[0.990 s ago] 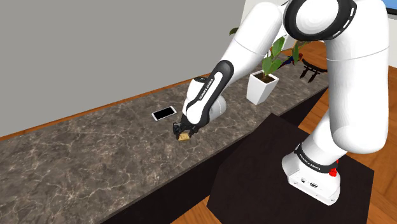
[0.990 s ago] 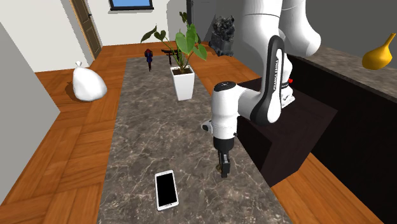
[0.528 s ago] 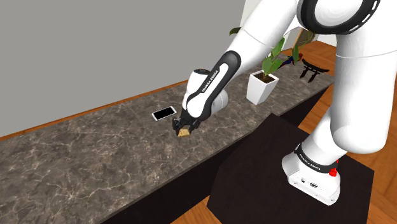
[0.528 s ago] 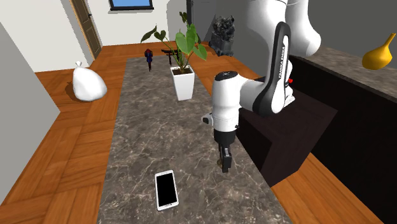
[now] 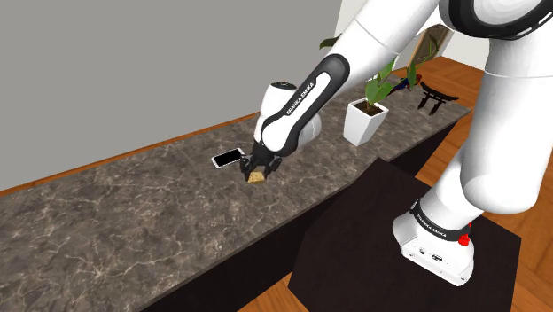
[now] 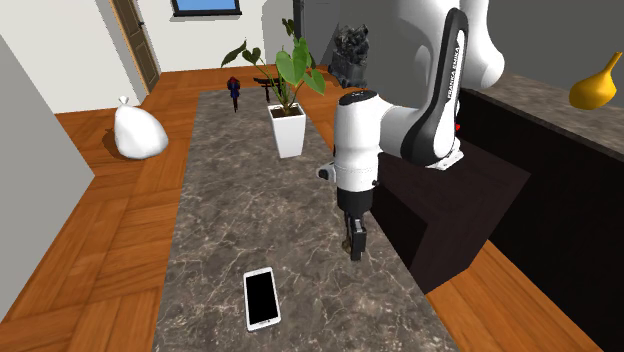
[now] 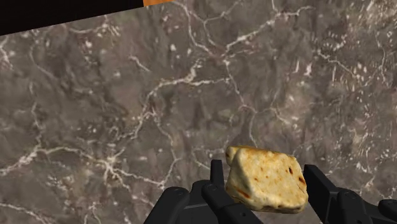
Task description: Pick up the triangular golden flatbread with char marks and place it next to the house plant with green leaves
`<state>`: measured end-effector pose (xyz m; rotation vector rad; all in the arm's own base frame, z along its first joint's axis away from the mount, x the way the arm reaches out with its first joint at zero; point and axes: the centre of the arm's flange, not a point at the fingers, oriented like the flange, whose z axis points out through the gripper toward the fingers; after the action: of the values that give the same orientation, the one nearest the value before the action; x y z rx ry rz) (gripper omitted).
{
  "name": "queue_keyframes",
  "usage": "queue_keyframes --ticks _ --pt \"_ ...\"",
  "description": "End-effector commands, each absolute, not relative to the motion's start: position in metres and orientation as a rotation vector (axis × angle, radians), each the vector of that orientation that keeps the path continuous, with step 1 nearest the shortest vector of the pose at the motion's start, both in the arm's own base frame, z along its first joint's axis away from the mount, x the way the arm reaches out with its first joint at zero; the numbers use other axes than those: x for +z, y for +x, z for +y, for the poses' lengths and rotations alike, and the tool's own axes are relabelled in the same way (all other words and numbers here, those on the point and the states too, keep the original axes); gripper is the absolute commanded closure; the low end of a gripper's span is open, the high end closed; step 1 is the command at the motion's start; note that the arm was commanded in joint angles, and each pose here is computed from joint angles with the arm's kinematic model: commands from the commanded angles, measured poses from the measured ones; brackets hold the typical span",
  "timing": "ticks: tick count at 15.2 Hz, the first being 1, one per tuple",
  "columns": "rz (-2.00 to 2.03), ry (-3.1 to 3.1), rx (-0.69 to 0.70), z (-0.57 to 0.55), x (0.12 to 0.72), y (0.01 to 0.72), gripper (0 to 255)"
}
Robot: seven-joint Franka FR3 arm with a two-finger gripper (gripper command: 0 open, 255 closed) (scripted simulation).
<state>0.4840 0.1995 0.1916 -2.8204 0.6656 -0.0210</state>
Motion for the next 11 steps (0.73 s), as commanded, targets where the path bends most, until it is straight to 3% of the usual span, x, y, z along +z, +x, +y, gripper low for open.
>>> queue_keyframes --ticks 1,11 --pt "0.666 -2.821 -0.021 0.201 0.202 0.484 255" --pt "0.666 -2.821 -0.021 0.201 0.255 0.484 255"
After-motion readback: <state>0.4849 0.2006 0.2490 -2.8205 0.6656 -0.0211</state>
